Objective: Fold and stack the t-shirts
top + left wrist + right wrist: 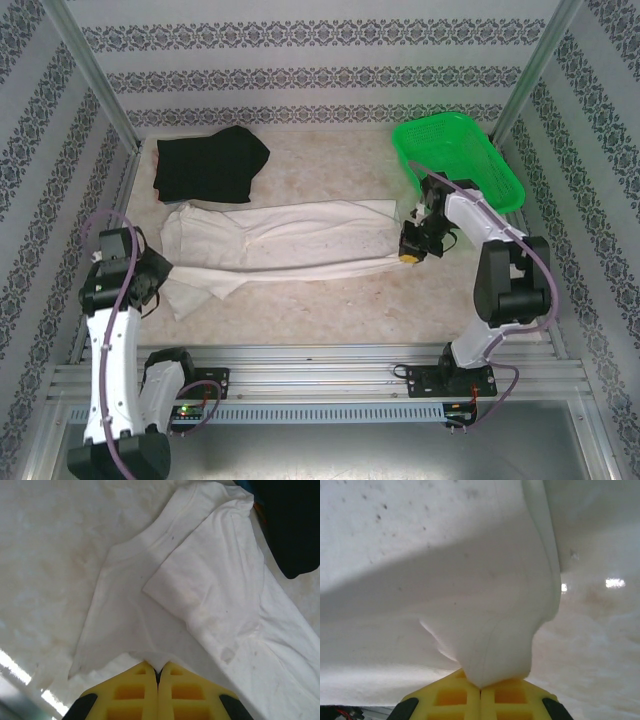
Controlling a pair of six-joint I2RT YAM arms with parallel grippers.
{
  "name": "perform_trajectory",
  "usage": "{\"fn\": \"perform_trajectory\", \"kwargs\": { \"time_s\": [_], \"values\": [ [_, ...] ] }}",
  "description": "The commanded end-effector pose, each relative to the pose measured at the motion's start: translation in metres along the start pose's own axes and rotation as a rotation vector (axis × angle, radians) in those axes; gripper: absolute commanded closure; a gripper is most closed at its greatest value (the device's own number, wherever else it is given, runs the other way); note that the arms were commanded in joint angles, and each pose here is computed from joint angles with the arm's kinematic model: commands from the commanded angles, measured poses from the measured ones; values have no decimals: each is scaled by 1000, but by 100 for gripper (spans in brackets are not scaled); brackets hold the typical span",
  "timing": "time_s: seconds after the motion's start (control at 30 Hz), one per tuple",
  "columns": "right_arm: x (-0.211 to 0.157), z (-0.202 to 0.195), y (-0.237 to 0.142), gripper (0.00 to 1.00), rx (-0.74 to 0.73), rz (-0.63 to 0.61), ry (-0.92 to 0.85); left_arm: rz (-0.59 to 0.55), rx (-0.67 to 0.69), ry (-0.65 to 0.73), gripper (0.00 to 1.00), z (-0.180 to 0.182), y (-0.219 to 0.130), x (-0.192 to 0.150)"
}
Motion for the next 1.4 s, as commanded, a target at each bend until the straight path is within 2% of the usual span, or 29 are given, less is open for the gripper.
{"fn": "perform_trajectory", "kwargs": {
  "time_s": [0.0, 0.53, 0.97, 1.37],
  "values": [
    [14, -4, 0, 100, -40, 10, -16, -104, -46, 71, 100, -17, 5, 24],
    [68, 6, 13, 100, -51, 44, -61, -72, -11, 142, 100, -32, 58, 40],
    [85, 11, 23, 100, -53, 61, -78, -53, 49, 153, 100, -26, 83, 40],
    [91, 15, 32, 100, -61, 75, -85, -20, -3, 215, 100, -45, 103, 51]
  ]
}}
Point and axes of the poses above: each hand's point on the last joint's axis, 136 mm out from that joint toward the fingers, its own y axis out along the fingers, its own z axis along the line the jaws close on, x = y × z, the point moved 7 cm from there along -y, back along the fingers, and after that the axes turned 2 degrees about -y, right-handed, at the moved point
